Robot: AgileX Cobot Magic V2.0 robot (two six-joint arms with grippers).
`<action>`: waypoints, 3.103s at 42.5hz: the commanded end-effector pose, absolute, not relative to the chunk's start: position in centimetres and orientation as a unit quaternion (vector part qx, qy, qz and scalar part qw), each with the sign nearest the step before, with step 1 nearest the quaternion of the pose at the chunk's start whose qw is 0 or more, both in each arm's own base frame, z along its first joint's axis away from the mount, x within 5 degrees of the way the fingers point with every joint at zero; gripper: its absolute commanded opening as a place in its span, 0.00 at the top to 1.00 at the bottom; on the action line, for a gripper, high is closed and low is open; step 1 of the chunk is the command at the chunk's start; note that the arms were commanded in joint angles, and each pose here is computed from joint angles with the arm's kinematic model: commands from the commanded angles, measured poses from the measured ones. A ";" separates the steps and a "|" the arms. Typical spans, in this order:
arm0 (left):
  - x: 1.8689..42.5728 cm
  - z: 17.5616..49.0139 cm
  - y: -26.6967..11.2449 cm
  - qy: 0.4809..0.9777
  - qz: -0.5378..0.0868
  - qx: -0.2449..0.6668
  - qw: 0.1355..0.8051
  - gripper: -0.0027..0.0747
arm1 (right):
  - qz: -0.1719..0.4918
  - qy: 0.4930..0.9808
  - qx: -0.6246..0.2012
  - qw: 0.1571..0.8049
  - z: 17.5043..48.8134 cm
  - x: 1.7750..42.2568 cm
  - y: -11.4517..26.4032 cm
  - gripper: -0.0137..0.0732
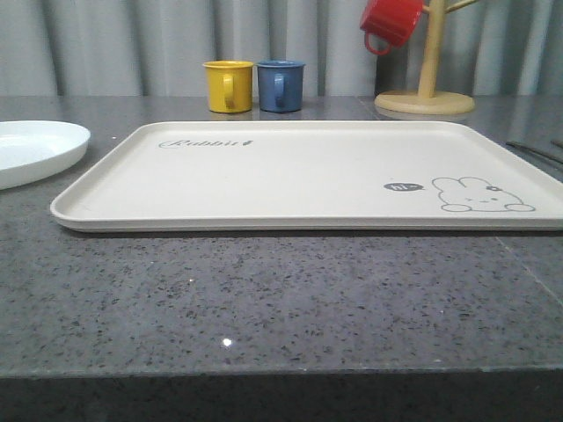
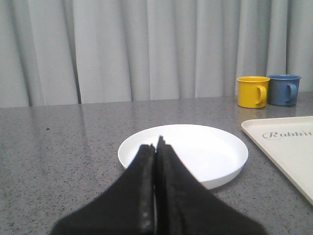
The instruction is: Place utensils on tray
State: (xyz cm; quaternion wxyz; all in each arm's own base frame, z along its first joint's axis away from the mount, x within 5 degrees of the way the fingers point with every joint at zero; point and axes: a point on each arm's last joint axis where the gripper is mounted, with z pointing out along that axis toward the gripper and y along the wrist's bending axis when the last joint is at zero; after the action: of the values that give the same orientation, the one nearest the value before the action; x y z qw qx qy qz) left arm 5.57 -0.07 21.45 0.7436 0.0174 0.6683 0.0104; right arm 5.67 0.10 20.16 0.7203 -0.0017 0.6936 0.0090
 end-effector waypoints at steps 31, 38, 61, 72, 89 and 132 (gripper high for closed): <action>5.3 22.2 0.0 0.622 0.006 0.008 0.783 0.99 | 0.006 0.634 0.007 0.773 21.7 5.4 -0.1 0.98; 4.4 25.9 0.0 0.594 0.005 0.008 0.805 0.99 | 0.041 0.622 0.033 0.781 24.4 4.8 0.0 0.98; 5.3 38.6 -0.1 0.711 0.012 0.023 0.702 0.99 | 0.058 0.747 -0.001 0.663 36.4 7.2 0.8 0.98; 8.6 37.5 -0.2 0.760 0.007 0.023 0.649 0.99 | 0.058 0.810 0.003 0.583 34.9 11.7 0.9 0.98; 11.9 36.1 -0.3 0.803 -0.008 0.018 0.596 0.64 | 0.034 0.858 -0.007 0.512 32.5 15.5 0.7 0.59; 27.8 30.8 7.2 0.919 -0.077 -0.096 0.374 0.31 | 0.034 0.860 -0.006 0.509 32.3 15.7 0.7 0.25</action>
State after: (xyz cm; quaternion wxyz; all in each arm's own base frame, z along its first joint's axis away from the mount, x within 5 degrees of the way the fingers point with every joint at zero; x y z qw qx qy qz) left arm 26.18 6.88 29.61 0.3256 -0.0901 0.9408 -0.0281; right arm 15.23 0.80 30.68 0.4639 -0.0058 0.8850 0.0405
